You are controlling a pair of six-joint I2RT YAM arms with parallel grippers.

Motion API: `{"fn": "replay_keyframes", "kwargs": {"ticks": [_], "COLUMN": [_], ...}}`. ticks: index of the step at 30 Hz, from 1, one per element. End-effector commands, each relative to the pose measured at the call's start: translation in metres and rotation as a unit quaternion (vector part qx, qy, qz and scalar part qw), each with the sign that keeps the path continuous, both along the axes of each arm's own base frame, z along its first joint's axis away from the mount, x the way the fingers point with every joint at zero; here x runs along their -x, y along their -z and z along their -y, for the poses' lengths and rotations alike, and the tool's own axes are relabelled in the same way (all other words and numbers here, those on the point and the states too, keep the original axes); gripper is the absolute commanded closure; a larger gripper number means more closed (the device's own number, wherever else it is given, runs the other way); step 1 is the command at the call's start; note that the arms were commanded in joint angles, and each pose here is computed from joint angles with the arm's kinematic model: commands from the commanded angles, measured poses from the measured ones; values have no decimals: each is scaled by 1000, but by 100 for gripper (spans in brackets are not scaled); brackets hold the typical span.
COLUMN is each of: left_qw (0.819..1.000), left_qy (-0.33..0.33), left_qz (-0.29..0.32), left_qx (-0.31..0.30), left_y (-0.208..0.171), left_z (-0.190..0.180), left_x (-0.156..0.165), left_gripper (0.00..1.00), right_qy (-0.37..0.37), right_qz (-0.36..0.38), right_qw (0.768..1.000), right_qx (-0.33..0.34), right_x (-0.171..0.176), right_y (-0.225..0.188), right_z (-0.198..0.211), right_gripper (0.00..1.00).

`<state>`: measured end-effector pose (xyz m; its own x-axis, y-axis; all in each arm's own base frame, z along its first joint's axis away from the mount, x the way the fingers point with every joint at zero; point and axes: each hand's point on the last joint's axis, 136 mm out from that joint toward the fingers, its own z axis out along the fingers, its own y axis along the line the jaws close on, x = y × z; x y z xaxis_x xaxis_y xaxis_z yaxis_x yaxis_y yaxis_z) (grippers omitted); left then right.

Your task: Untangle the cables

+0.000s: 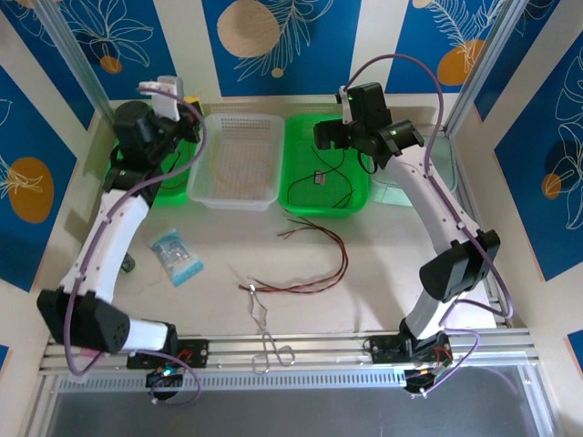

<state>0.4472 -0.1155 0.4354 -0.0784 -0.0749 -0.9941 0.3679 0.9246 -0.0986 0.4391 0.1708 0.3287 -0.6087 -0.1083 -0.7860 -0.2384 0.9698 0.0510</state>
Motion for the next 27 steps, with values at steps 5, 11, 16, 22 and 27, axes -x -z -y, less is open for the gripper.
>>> {"fn": "replay_keyframes", "kwargs": {"ticks": [5,11,16,22,27], "left_qw": [999,986,962,911,865], "left_qy": [-24,-41,-22,-11,-13], "left_qz": [-38,-162,-269,-409,-498], "left_qx": [8,-5,-33,-49,-61], "left_y": [0,101,196,294,348], "left_z": [15,31,60,79,76], "left_x": [-78,-129,-136,-116,-89], "left_gripper": [100,100,100,100,100], "right_qy": [-3,-2,11,24,19], "right_qz": [22,33,31,28,19], "right_qw": [999,999,997,995,996], "right_qx": [-26,-42,-64,-89,-87], "right_x": [30,55,80,106,121], "right_y": [-31,-43,-43,-37,-29], "right_z": [15,25,34,40,39], "right_gripper": [3,3,3,3,3]}}
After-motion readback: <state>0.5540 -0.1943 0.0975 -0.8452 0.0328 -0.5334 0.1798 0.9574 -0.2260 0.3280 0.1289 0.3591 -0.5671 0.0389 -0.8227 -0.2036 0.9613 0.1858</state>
